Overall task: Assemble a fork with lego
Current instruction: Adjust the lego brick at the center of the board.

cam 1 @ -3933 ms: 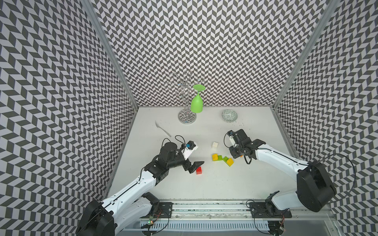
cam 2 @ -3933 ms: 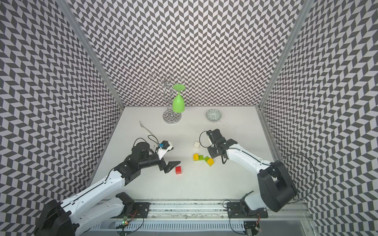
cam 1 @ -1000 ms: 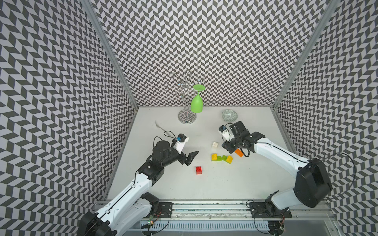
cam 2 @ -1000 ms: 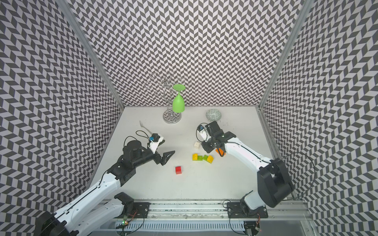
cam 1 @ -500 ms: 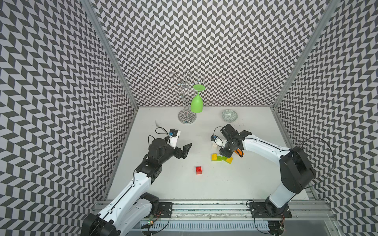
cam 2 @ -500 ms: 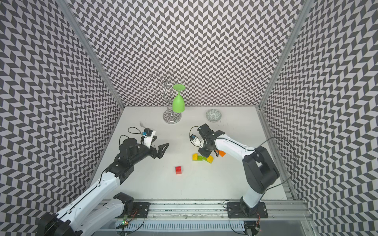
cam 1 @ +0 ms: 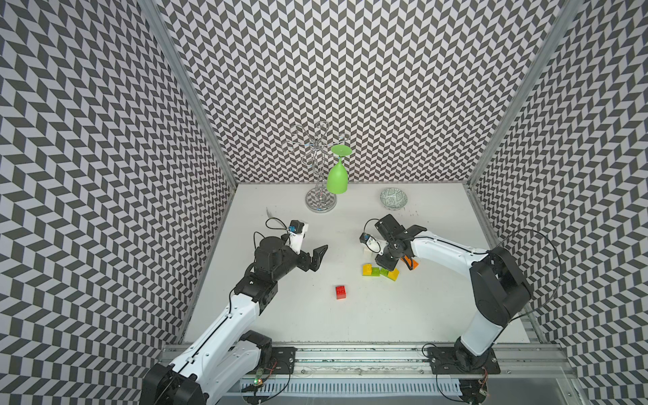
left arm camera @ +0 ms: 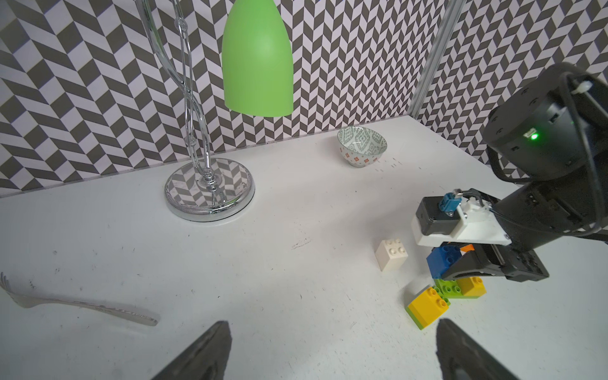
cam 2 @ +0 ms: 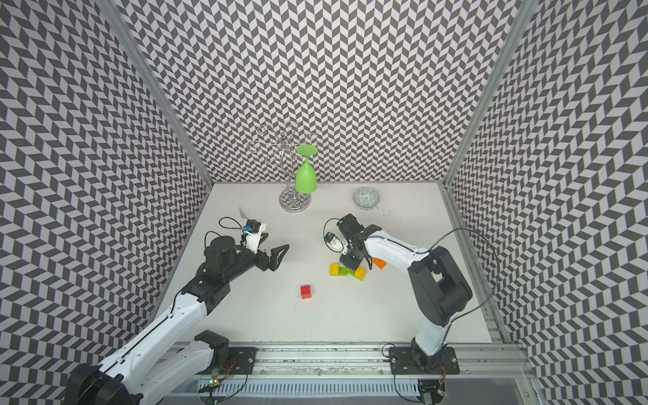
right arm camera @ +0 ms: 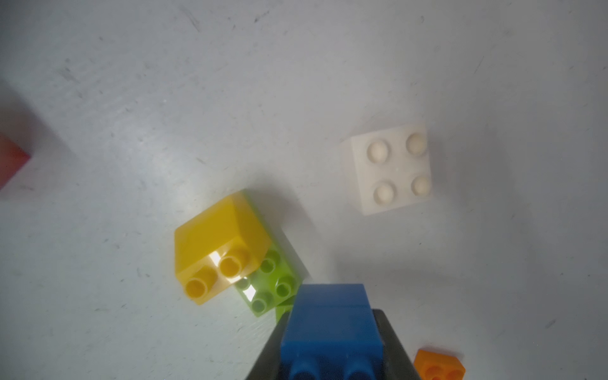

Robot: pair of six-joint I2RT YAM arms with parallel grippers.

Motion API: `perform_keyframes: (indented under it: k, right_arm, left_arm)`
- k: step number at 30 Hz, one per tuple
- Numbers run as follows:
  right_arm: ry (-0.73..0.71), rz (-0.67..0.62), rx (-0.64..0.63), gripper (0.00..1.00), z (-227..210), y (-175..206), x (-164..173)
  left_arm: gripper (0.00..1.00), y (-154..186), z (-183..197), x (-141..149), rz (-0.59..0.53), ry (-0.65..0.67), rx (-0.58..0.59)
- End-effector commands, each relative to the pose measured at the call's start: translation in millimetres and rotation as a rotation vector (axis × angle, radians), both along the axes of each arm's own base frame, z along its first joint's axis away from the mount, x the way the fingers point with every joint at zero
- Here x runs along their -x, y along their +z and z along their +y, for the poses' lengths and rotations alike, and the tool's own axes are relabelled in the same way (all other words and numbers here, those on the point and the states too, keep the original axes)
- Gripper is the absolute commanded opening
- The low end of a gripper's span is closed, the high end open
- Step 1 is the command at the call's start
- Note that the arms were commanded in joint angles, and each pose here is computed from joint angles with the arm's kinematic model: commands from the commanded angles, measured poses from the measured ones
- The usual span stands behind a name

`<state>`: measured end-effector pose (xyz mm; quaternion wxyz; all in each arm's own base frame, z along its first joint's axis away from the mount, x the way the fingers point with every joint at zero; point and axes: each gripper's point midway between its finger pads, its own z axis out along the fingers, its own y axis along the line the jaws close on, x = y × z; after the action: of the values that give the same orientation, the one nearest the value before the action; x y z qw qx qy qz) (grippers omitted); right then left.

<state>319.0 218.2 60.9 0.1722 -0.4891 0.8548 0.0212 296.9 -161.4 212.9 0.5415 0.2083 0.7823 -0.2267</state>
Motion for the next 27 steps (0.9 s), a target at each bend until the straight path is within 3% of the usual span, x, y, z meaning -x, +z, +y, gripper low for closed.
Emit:
perform_keyframes:
  k: [1, 12, 27]
  right_arm:
    - [-0.044, -0.079, 0.012, 0.00, -3.8, 1.9, -19.6]
    - [-0.089, -0.061, 0.123, 0.00, -27.6, -25.4, -21.9]
    - [-0.041, 0.014, 0.044, 0.00, -15.9, -28.4, -4.7]
  left_arm:
    - [0.99, 11.6, 0.4, -5.0, -0.039, 0.001, 0.003]
    - [0.99, 10.0, 0.5, -5.2, -0.036, -0.002, 0.000]
    - [0.98, 9.9, -0.6, -4.7, -0.036, -0.009, 0.001]
